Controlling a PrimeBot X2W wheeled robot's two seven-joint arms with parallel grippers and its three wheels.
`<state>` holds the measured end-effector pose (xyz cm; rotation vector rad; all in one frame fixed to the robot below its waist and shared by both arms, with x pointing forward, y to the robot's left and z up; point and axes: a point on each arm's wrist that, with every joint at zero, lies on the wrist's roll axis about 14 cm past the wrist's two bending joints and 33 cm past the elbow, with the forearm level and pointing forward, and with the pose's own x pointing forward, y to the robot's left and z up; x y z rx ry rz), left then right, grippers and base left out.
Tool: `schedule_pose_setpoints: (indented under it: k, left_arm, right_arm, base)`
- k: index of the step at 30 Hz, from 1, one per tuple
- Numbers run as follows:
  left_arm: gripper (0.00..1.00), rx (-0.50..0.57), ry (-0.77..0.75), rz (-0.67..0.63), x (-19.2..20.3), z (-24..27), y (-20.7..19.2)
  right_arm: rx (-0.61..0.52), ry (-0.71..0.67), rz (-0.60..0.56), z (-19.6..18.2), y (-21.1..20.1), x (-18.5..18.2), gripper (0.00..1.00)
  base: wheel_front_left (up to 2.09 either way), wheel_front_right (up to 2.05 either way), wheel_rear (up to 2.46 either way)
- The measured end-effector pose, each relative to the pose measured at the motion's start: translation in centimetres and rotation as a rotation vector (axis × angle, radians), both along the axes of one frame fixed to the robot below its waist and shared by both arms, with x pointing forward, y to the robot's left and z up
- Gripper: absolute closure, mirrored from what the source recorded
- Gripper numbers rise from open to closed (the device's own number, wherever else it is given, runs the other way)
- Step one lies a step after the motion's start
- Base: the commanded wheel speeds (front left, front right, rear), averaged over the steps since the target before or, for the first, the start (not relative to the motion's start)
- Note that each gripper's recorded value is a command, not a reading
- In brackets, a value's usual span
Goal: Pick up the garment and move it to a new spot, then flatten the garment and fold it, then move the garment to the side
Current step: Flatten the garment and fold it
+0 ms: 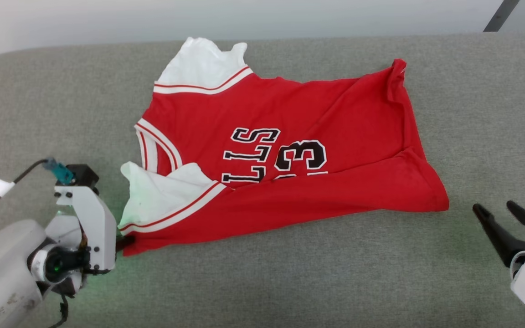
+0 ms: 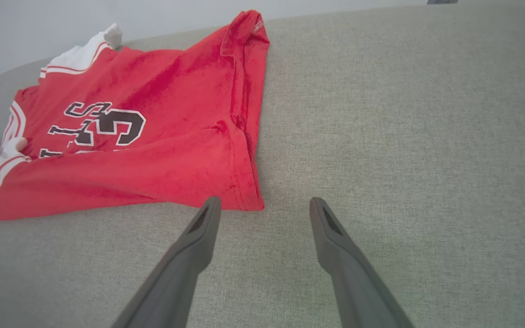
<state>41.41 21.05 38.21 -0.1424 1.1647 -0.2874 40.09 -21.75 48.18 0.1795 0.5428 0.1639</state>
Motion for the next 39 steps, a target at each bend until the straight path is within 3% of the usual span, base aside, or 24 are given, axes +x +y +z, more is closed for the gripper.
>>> schedule_pose_setpoints:
  k: [6,14,29,30,31,39]
  left_arm:
    - [1.0,0.003,-0.015,-0.013,0.6,-0.1,-0.1]
    - [1.0,-0.014,-0.033,-0.021,1.1,-0.1,-0.6]
    - [1.0,-0.037,-0.04,-0.013,1.6,-0.8,-0.5]
    - [1.0,-0.038,-0.038,-0.011,1.6,-0.9,-0.5]
    - [1.0,-0.039,-0.036,-0.011,1.5,-1.0,-0.5]
    - [1.0,-0.045,-0.026,0.001,1.5,-1.0,-0.2]
  right_arm:
    - [-0.006,0.084,0.05,-1.6,1.4,0.3,0.0]
    - [-0.063,0.17,0.096,-3.6,2.4,3.4,0.0]
    - [-0.093,0.442,0.17,-9.6,4.4,6.0,0.0]
    - [-0.103,0.456,0.178,-9.8,4.4,6.0,0.58]
    - [-0.112,0.472,0.182,-10.0,4.3,6.0,1.0]
    - [-0.129,0.5,0.204,-10.0,4.1,6.0,1.0]
  base:
    - [0.0,0.0,0.0]
    - [0.0,0.0,0.0]
    - [0.0,0.0,0.0]
    - [0.0,0.0,0.0]
    - [0.0,0.0,0.0]
    - [0.0,0.0,0.0]
